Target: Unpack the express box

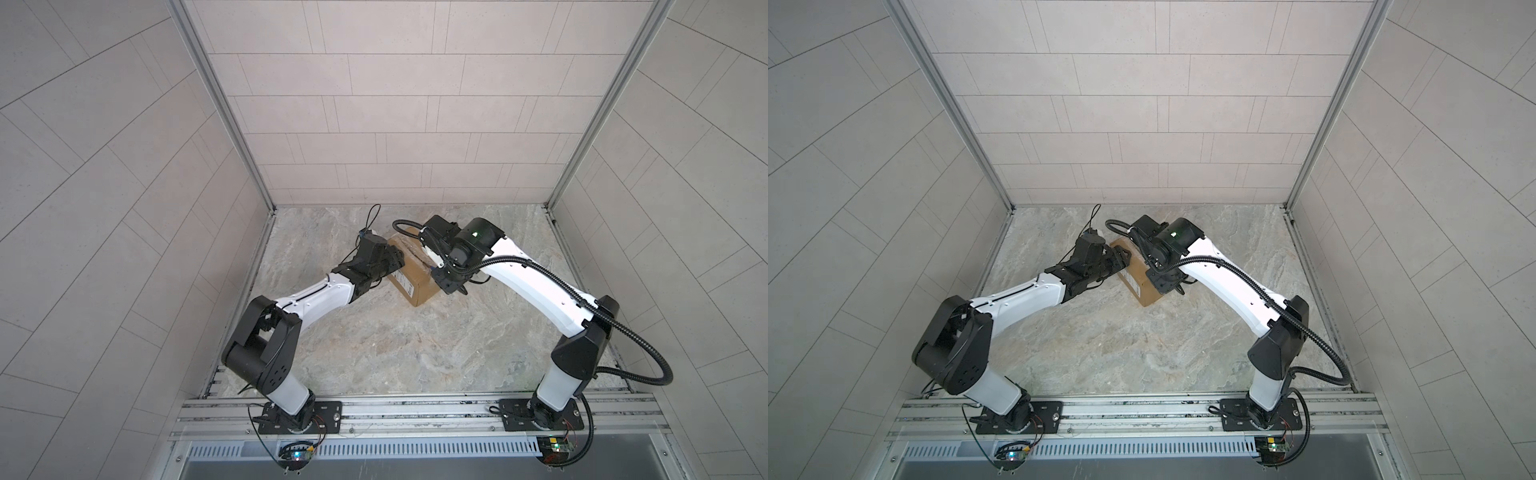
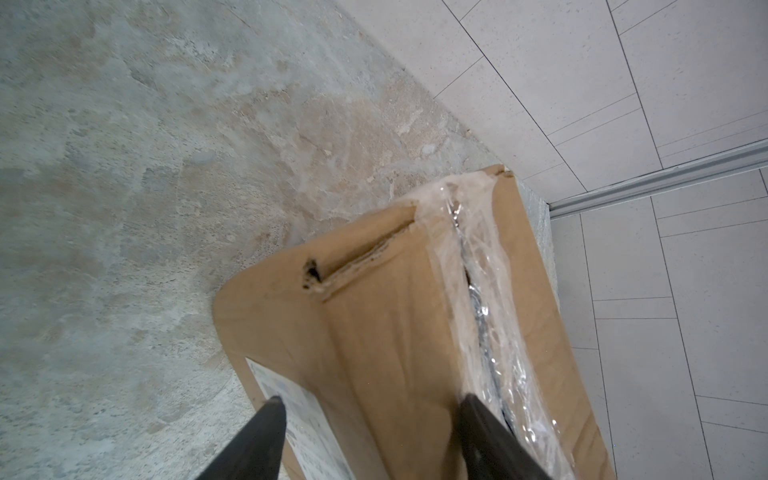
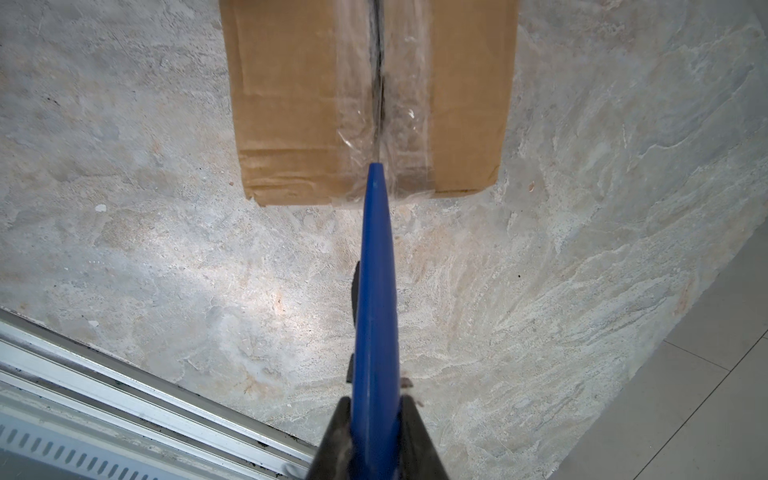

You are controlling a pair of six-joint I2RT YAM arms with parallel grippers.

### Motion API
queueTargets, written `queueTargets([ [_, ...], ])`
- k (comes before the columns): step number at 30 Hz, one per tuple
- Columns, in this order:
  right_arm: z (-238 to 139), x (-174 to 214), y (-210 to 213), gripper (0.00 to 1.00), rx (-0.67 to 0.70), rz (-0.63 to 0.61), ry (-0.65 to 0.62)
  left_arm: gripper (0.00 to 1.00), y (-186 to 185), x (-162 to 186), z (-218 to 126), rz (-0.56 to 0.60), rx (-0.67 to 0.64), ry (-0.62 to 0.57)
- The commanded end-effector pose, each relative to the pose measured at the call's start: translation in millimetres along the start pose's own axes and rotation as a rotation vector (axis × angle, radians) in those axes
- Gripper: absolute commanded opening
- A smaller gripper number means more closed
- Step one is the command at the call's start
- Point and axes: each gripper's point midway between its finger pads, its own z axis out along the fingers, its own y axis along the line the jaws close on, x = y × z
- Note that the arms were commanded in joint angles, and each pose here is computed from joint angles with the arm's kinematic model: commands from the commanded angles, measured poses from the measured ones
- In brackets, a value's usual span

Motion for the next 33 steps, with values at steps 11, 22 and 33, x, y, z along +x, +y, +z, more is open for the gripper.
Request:
queueTargets([
  [11, -12, 28, -9, 0.0, 0.029, -0.026, 0.051, 0.69, 55, 35, 7, 0.002, -0.174, 0.104],
  [22, -26, 48, -18, 0.0, 0.049, -0.035, 0.078, 0.69, 53, 34, 8, 0.003, -0.171, 0.104],
  [33, -2, 5, 6, 0.0, -0.03, -0.032, 0.027, 0.68, 47, 30, 7, 0.003, -0.153, 0.1],
])
